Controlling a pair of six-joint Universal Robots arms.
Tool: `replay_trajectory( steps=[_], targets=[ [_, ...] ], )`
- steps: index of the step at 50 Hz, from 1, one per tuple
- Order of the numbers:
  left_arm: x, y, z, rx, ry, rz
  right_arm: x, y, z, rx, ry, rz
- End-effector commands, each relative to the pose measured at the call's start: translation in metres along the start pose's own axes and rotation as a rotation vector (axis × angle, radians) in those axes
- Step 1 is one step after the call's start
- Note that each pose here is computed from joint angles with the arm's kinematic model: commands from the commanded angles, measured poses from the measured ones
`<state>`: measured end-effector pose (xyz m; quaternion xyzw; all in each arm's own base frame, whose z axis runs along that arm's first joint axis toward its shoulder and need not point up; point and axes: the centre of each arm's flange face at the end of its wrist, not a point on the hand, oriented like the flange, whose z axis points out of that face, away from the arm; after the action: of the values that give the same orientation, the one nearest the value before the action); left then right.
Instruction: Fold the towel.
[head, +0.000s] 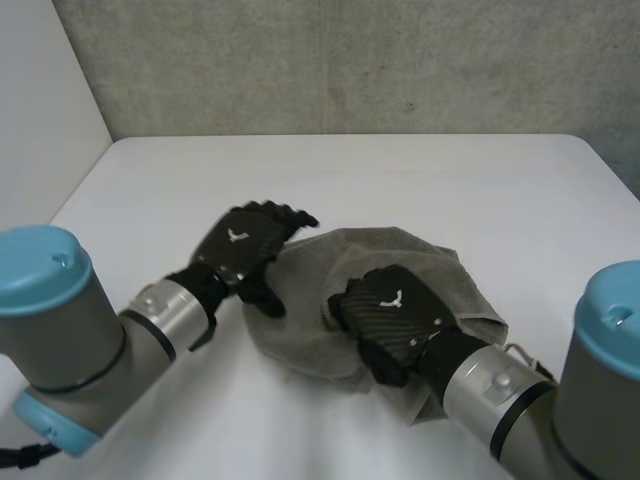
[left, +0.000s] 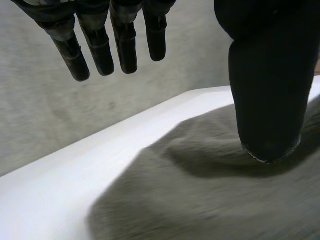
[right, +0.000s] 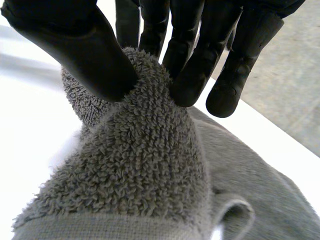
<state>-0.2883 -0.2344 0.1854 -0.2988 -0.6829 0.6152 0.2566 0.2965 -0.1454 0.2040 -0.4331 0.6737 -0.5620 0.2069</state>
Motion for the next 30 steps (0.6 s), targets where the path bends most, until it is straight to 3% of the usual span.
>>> replay_trajectory(
  steps=[1,12,19,30],
  targets=[
    [-0.045,0.002,0.015,0.001,-0.102,0.000,0.046,-0.001,-0.003,-0.040,0.130,-0.004],
    [-0.056,0.035,0.035,-0.093,-0.095,-0.040,0.082,-0.004,-0.008,-0.037,0.260,-0.020],
    [-0.059,0.048,0.046,-0.156,-0.073,-0.003,0.094,-0.005,-0.011,-0.041,0.326,-0.013],
    [-0.038,0.067,0.064,-0.206,0.013,0.027,0.121,-0.007,-0.015,-0.022,0.466,-0.022]
  ],
)
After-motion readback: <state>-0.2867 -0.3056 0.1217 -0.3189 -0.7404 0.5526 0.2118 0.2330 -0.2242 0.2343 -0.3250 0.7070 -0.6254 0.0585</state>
